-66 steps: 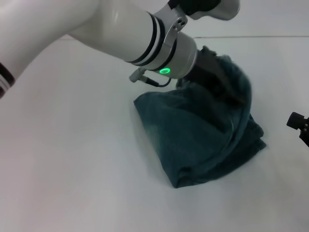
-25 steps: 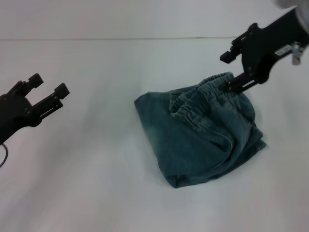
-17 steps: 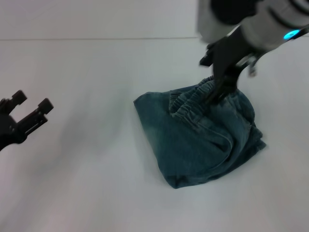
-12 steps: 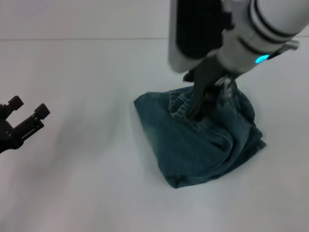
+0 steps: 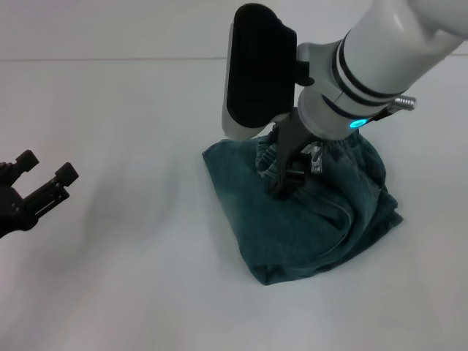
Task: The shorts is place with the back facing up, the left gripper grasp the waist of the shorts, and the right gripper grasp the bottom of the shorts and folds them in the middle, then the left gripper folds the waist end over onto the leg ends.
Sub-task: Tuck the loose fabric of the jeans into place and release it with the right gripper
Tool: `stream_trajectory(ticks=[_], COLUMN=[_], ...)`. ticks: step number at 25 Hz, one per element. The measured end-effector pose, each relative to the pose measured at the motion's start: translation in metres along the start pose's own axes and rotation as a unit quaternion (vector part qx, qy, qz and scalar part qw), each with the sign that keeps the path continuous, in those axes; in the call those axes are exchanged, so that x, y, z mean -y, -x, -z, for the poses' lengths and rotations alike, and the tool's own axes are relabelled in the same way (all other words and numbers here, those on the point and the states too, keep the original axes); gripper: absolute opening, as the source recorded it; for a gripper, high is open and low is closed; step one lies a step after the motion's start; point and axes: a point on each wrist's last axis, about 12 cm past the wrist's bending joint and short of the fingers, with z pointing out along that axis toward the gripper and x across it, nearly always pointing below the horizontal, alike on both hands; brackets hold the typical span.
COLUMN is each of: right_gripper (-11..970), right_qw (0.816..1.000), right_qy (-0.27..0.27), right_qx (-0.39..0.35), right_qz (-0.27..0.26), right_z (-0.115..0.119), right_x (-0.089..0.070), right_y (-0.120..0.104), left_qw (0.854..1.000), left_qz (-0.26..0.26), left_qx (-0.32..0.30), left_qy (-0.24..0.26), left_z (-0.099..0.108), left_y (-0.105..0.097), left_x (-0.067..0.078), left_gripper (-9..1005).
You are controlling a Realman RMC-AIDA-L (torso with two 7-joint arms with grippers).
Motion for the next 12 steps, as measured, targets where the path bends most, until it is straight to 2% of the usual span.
stream_trajectory(ticks=[6, 12], right_gripper=[844, 842], right_qw=[1.000, 0.999], right_qy=[-0.008, -0.017], right_qx=[-0.017, -0.034], right_qz=[-0.015, -0.011], right_z=[-0.012, -0.014], right_x=[0.003, 0.003], right_y=[-0.002, -0.004], left_qw=[1.000, 1.000], left_qz=[0.000, 0.000], left_qx=[-0.001, -0.001], left_qy=[-0.002, 0.000], left_z=[-0.002, -0.004], left_y=[0.001, 0.002], left_x=[0.000, -0.002], left_gripper=[928, 927])
